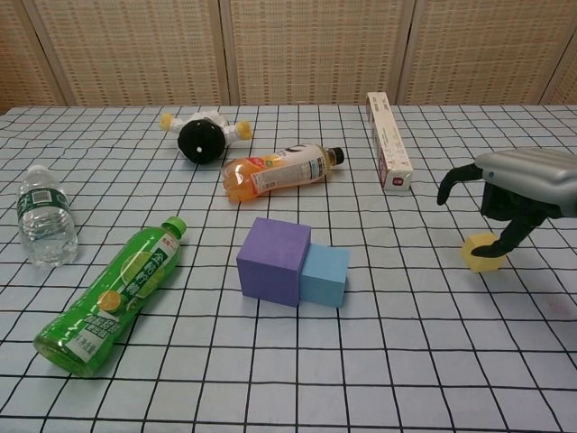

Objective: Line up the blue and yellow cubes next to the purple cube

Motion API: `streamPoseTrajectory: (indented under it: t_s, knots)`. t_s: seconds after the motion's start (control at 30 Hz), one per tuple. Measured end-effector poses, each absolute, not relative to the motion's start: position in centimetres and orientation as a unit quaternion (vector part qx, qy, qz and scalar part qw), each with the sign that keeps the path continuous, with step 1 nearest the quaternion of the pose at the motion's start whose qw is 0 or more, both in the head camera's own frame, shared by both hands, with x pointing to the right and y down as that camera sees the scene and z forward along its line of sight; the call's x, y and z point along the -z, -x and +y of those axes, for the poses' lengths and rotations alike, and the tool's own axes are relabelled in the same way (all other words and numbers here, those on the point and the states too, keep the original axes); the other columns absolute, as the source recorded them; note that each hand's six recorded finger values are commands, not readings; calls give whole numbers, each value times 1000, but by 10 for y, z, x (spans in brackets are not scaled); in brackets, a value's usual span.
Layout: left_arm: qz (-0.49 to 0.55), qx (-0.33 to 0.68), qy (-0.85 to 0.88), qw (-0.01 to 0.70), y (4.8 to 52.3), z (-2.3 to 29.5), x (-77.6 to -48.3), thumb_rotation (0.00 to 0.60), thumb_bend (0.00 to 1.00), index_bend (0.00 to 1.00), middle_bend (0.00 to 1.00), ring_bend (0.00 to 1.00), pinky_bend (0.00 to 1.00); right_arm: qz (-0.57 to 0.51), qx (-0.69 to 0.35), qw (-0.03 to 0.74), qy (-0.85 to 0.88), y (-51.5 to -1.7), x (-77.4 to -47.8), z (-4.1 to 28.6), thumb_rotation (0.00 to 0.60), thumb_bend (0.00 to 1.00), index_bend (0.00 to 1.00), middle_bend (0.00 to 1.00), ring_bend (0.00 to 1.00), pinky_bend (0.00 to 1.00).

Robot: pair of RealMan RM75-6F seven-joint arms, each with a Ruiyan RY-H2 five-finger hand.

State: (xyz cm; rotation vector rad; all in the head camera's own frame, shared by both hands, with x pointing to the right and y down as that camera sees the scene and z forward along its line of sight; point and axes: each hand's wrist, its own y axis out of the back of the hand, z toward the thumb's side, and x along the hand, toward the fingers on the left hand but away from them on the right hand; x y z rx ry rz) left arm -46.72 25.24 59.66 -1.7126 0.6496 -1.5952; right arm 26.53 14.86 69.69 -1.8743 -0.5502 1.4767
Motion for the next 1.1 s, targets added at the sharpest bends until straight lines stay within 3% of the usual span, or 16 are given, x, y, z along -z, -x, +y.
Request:
streamPoseTrajectory:
  t_s: [0.67,1.1]
  knots:
    - [252,615,661,348,467,252,-596,600,443,228,232,302,533,-198,-598,313,711,-287,-713,152,600,64,339,973,884,1000]
    - [251,616,661,349,467,253,-596,600,443,228,232,305,533,-196,-602,299,714,-290,-720,155,600,93,459,973,884,1000]
